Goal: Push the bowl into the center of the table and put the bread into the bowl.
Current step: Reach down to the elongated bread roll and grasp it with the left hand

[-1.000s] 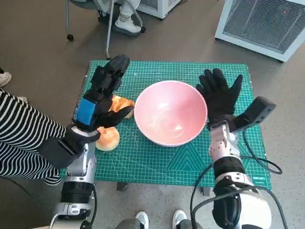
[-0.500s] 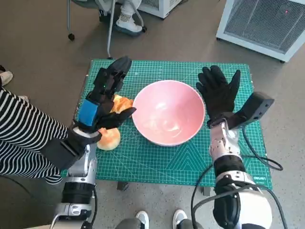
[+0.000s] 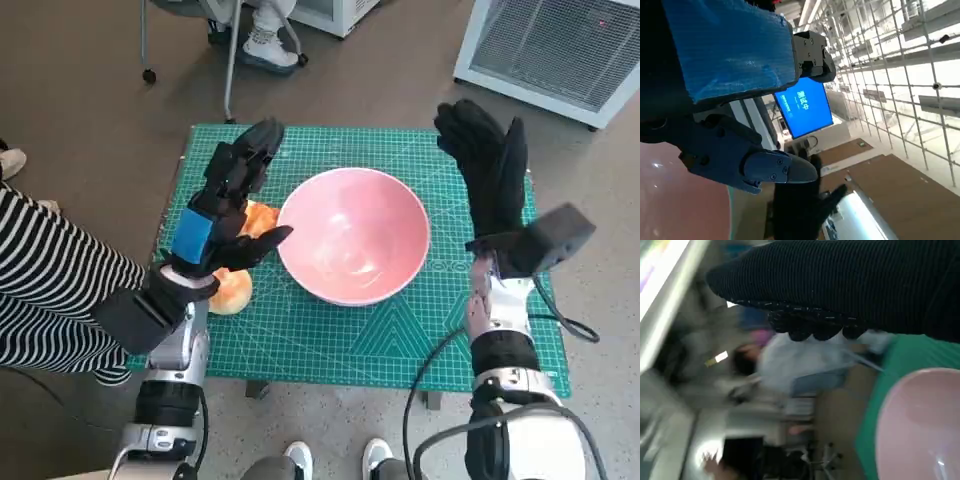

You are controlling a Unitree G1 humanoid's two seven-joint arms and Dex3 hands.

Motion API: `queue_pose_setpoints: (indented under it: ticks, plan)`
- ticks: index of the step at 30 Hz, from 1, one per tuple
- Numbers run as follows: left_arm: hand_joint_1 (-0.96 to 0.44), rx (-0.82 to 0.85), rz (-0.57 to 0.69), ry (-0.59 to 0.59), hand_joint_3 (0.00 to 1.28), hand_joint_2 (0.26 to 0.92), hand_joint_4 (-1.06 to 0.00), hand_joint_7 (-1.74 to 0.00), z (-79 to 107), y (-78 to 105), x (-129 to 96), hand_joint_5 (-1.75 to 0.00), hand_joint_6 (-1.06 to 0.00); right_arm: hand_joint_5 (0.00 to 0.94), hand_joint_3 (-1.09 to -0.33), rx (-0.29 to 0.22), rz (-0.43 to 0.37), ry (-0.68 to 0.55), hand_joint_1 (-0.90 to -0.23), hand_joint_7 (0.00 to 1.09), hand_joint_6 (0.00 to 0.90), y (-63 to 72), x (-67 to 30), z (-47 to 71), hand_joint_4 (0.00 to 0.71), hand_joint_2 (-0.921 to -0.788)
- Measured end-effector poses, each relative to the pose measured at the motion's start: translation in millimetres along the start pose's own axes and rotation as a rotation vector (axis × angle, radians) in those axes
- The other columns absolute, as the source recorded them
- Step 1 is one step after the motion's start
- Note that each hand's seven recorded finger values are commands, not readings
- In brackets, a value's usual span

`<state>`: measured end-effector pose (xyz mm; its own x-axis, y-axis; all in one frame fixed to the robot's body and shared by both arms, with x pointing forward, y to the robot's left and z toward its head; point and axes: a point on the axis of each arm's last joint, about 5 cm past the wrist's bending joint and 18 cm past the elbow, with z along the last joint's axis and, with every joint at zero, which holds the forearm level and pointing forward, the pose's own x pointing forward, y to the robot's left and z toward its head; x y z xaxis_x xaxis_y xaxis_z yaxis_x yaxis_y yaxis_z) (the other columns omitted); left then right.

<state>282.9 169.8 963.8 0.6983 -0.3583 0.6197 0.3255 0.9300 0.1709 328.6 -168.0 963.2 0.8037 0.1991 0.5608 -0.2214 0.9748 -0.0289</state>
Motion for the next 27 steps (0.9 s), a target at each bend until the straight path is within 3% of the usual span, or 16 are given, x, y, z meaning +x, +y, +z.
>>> queue_pose_setpoints:
  ticks: [13, 20, 27]
  plan:
    - [-0.53, -0.032, -0.054, -0.078, 0.30, 0.921, -0.13, -0.50, 7.9, -2.6, 22, -0.04, 0.00, 0.007, -0.776, -0.081, 0.112, -0.145, -0.795, 0.55, 0.010, 0.9, -14.0, 16.6, 0.165, -0.921]
    - [-0.53, -0.033, -0.084, -0.098, 0.31, 0.921, -0.13, -0.52, 10.6, -2.9, 28, -0.04, 0.00, 0.007, -0.780, -0.135, 0.151, -0.164, -0.817, 0.56, 0.000, 6.6, -19.1, 21.9, 0.170, -0.921]
    - [-0.53, -0.023, -0.108, -0.109, 0.30, 0.920, -0.13, -0.53, 12.7, -0.7, 30, -0.04, 0.00, 0.006, -0.782, -0.138, 0.149, -0.160, -0.824, 0.56, -0.001, 7.4, -18.8, 23.9, 0.170, -0.921]
